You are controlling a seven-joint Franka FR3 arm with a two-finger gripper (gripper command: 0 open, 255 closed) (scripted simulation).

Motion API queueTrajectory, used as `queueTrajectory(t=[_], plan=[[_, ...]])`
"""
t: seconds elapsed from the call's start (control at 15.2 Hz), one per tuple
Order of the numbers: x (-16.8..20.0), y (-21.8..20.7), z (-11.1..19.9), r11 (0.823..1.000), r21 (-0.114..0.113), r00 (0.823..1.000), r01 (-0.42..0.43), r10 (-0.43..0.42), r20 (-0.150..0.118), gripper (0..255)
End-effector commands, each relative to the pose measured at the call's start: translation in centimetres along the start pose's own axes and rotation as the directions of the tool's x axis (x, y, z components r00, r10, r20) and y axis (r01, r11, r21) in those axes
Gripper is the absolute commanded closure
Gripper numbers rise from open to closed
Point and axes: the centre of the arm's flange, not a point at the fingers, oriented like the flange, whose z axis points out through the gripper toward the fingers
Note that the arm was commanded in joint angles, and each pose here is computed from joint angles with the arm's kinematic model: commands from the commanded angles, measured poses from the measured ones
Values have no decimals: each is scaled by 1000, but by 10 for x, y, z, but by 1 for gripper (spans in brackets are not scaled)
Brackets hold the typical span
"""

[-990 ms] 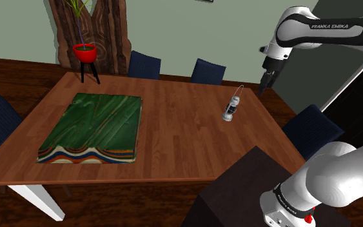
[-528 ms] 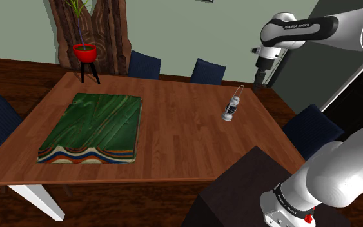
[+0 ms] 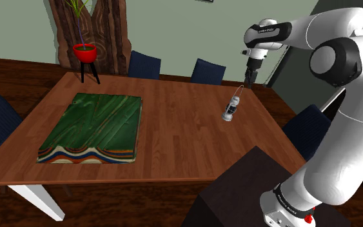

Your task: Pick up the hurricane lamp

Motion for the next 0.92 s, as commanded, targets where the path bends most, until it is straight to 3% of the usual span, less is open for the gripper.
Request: queueTrajectory(t=[0.0, 0.33, 0.86], plan=[[13, 24, 7, 998, 5, 998, 56, -56, 5, 0], [38, 78, 21, 985, 14, 985, 170, -170, 18, 0], [42, 86, 60, 985, 14, 985, 170, -170, 18, 0]])
